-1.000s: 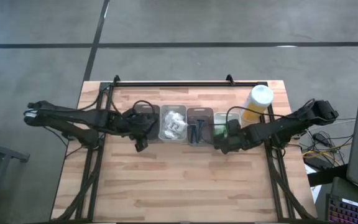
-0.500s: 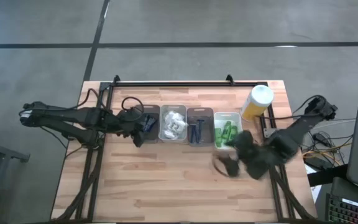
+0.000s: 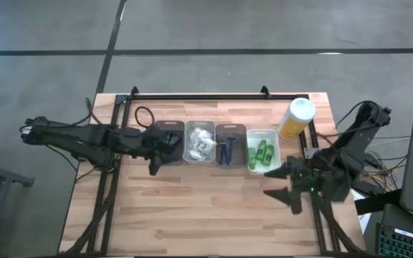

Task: Pick & Place Travel size toiletries
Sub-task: Return to Home Position

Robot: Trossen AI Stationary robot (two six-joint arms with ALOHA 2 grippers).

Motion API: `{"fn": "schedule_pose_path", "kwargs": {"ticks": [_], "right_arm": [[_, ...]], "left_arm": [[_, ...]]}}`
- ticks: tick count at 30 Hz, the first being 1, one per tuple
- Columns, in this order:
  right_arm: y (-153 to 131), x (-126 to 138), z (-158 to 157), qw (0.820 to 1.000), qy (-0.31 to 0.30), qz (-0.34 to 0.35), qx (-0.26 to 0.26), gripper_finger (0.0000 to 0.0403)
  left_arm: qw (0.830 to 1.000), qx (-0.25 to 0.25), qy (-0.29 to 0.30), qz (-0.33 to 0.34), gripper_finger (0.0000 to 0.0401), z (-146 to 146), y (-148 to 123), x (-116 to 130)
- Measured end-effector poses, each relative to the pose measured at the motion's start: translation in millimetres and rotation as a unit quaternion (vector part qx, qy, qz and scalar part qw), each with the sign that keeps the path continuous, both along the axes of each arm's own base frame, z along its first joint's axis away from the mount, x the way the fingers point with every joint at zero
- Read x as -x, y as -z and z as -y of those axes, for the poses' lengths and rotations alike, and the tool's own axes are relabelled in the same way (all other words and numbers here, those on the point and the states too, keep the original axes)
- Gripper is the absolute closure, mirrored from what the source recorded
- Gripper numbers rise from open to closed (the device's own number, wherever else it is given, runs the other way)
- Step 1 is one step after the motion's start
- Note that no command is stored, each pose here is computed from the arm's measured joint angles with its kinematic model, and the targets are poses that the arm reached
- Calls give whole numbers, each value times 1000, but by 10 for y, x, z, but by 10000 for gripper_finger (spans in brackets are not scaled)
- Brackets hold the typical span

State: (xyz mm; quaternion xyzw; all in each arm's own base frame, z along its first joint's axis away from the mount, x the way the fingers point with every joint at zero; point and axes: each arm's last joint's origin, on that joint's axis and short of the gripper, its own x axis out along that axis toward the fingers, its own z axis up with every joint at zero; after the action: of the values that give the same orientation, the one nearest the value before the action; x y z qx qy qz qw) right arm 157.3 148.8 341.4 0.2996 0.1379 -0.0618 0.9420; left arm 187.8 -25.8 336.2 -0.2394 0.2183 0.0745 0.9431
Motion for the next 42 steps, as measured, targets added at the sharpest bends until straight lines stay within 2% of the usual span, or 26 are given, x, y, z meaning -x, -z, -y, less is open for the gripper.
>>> {"fn": "schedule_pose_path", "kwargs": {"ticks": [3,7,9,18,23,28,31,35,42], "right_arm": [[176,51,93,996,-32,77,-3,65],[304,90,300,974,-95,205,-5,75],[434,82,452,969,-97,228,10,75],[965,198,1045,976,-36,212,33,49],[1204,333,1171,973,-33,222,55,41],[1405,452,1220,965,-33,237,108,51],[1527,506,1236,960,-33,245,129,60],[1550,553,1250,959,-37,238,153,73],[1597,604,1263,956,-50,220,188,89]], "left_arm": [[999,-14,26,19,162,2,7,74],[995,-32,59,75,162,-5,28,165],[991,-46,64,105,162,-27,64,228],[981,-77,34,175,162,-180,447,642],[971,-98,15,216,162,-235,696,856],[961,-136,13,239,162,-254,1003,999],[960,-154,18,235,162,-256,1237,1029],[957,-180,11,226,162,-266,1393,995],[958,-206,-54,190,162,-322,1588,934]]}}
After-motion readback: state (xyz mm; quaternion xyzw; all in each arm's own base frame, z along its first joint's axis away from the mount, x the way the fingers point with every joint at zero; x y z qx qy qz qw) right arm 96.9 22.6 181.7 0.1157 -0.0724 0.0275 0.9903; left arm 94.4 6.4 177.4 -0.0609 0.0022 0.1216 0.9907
